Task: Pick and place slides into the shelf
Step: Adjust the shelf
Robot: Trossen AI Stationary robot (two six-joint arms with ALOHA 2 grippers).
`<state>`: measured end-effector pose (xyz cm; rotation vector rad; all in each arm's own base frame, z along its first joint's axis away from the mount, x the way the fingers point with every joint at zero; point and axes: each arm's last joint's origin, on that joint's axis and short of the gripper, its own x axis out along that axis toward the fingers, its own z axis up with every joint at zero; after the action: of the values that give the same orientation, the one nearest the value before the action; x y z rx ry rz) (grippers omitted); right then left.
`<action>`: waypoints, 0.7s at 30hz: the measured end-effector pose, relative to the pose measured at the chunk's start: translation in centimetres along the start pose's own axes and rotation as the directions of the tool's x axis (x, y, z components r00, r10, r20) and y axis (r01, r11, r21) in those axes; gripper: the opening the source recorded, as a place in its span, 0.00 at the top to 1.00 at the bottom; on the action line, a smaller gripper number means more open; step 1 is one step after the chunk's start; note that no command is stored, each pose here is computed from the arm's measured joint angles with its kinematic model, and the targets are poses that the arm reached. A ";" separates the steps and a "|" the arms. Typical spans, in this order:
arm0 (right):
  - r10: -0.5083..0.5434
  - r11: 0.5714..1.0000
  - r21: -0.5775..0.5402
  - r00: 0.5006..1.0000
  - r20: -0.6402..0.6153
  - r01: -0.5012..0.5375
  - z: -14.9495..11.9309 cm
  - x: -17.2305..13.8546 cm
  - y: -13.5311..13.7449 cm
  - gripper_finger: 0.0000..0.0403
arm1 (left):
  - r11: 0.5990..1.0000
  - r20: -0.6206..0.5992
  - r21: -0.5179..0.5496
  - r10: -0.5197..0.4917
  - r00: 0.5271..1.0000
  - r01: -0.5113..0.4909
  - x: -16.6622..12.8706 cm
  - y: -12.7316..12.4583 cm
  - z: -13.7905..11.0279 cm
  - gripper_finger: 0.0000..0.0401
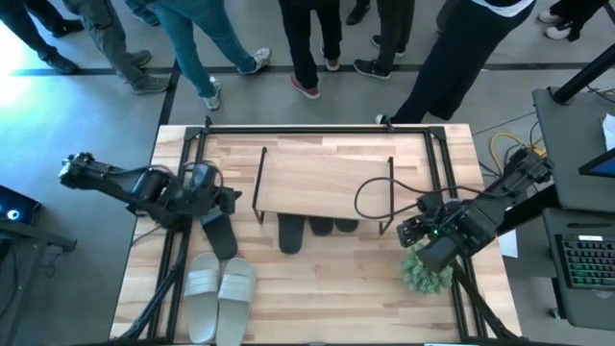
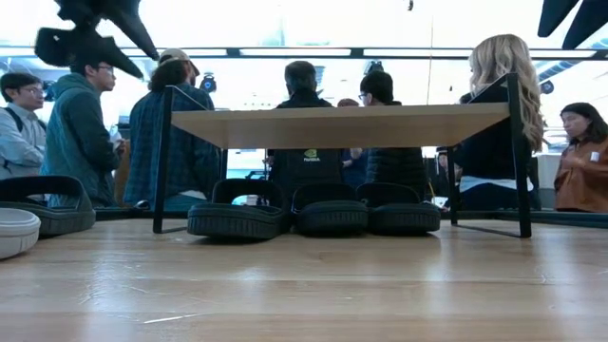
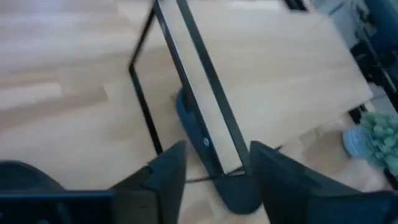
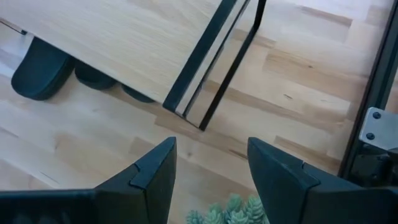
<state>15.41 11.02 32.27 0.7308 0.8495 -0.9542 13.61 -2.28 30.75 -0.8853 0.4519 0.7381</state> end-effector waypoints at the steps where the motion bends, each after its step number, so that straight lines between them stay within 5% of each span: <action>1: -0.001 1.000 0.001 1.000 0.001 0.001 0.0 0.0 0.0 0.53 | 1.000 -0.016 -0.008 -0.019 1.000 0.019 0.4 -0.1 0.2 0.56; 6: -0.004 1.000 0.008 1.000 -0.003 0.004 -0.1 0.1 0.0 0.53 | 0.994 -0.005 -0.033 -0.108 0.994 0.107 2.3 -0.4 1.8 0.53; 21: -0.007 1.000 0.025 1.000 -0.010 0.007 -0.1 0.1 -0.1 0.53 | 0.999 -0.139 -0.006 -0.033 0.990 0.032 6.6 1.1 4.8 0.53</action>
<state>15.35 11.06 32.16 0.7553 0.8508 -0.9693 17.55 4.66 28.71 -0.9496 0.5587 0.6499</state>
